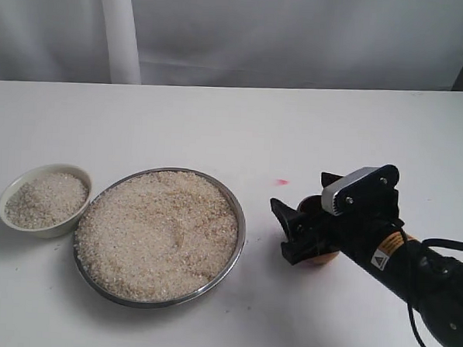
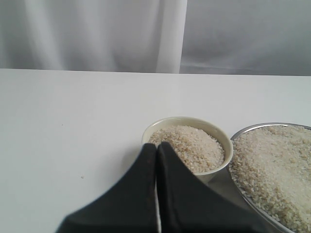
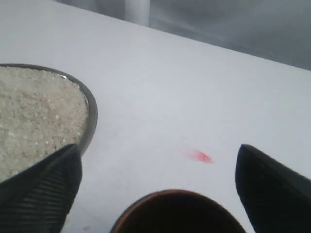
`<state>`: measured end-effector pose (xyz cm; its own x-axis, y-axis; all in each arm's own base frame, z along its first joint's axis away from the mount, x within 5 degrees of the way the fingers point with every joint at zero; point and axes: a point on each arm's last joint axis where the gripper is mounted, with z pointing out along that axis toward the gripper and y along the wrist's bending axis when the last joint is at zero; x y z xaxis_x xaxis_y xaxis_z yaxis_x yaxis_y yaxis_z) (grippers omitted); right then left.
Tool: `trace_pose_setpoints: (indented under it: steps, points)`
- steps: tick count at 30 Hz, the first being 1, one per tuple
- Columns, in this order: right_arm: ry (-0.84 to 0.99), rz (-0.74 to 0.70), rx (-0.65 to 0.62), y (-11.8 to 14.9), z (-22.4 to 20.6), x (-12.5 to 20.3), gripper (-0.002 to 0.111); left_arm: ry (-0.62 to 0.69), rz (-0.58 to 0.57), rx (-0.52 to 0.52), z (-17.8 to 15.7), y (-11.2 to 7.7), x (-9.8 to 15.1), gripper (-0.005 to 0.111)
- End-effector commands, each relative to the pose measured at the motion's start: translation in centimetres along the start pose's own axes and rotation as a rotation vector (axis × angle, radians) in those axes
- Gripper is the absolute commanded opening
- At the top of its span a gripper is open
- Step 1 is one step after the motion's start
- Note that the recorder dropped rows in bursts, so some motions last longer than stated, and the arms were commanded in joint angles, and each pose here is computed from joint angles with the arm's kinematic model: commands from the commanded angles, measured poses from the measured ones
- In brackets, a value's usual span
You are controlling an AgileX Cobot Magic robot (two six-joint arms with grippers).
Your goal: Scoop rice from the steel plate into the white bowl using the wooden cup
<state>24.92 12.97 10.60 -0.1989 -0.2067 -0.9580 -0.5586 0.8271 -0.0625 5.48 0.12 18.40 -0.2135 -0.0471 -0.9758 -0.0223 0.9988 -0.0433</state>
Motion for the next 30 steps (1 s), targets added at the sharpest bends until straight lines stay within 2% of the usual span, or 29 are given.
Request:
trace_pose_setpoints:
  steps: [1,7,10,15,20,30]
  points:
    - [-0.055,-0.022,-0.015,0.1,-1.5,-1.4,0.079,-0.019,-0.006,0.006,-0.1,0.0,-0.3,0.0]
    - [-0.163,-0.036,-0.008,0.3,-4.5,-4.2,0.078,-0.019,-0.006,0.006,-0.1,0.0,-0.3,0.0]
    - [-0.227,-0.044,-0.001,0.4,-6.4,-5.5,0.07,-0.019,-0.006,0.006,-0.1,0.0,-0.3,0.0]
    - [-0.325,-0.057,0.013,0.7,-9.8,-6.8,0.033,-0.019,-0.006,0.006,-0.1,0.0,-0.3,0.0]
    - [-0.387,-0.065,0.02,1.1,-12.5,-7.1,0.002,-0.019,-0.006,0.006,-0.1,0.0,-0.3,0.0]
    - [-0.495,-0.006,0.027,1.4,-15.6,-7.5,0.0,-0.019,-0.006,0.006,-0.1,0.0,-0.3,0.0]
